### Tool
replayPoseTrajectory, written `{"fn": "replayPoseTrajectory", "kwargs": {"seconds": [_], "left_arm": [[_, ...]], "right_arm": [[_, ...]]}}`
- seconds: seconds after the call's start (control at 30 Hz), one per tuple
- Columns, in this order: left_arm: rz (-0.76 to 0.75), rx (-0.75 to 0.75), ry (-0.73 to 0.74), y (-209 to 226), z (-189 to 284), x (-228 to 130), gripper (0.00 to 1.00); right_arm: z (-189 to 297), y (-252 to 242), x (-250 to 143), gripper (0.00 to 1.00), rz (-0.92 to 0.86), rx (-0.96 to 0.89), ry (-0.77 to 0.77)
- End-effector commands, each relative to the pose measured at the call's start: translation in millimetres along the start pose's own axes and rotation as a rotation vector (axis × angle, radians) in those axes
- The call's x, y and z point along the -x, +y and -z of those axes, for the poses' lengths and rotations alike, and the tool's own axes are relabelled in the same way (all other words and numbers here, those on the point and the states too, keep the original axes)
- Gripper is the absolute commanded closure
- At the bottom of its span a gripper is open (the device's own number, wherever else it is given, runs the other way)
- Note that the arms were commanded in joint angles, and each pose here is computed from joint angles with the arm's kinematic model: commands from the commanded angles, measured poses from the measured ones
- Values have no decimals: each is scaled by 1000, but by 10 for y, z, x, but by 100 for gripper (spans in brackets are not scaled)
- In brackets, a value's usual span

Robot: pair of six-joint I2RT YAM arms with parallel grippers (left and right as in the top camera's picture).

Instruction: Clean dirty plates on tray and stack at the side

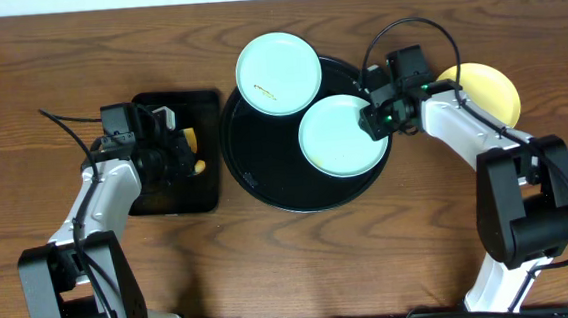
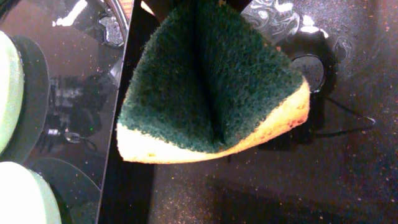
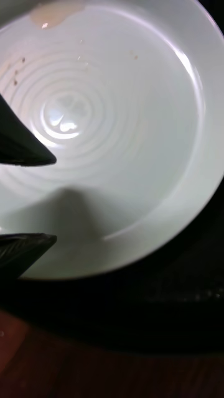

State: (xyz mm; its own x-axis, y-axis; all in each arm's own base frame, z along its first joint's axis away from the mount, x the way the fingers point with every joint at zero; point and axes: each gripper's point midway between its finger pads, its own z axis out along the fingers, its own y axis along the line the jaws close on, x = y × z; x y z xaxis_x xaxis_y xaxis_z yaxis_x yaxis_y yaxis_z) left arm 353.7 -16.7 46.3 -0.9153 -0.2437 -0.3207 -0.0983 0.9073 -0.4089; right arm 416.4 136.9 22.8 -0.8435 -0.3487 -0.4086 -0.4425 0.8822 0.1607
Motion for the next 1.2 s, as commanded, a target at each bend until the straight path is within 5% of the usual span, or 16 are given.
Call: {"fn": "replayPoseTrajectory", "kwargs": {"seconds": [0.0, 0.23, 0.7, 1.17], "left_arm": [[-22, -11, -14, -48, 50, 39, 92], [-20, -10, -10, -47, 50, 28, 92], [-14, 2, 2, -20, 38, -1, 92], [-13, 2, 4, -18, 36, -7, 92]], "right_arm": [[-66, 93, -48, 67, -74, 12, 24], [32, 414, 143, 60, -120, 206, -24], [196, -290, 249, 64, 27, -169, 3], [110, -299, 131, 65, 46, -165, 35]]}}
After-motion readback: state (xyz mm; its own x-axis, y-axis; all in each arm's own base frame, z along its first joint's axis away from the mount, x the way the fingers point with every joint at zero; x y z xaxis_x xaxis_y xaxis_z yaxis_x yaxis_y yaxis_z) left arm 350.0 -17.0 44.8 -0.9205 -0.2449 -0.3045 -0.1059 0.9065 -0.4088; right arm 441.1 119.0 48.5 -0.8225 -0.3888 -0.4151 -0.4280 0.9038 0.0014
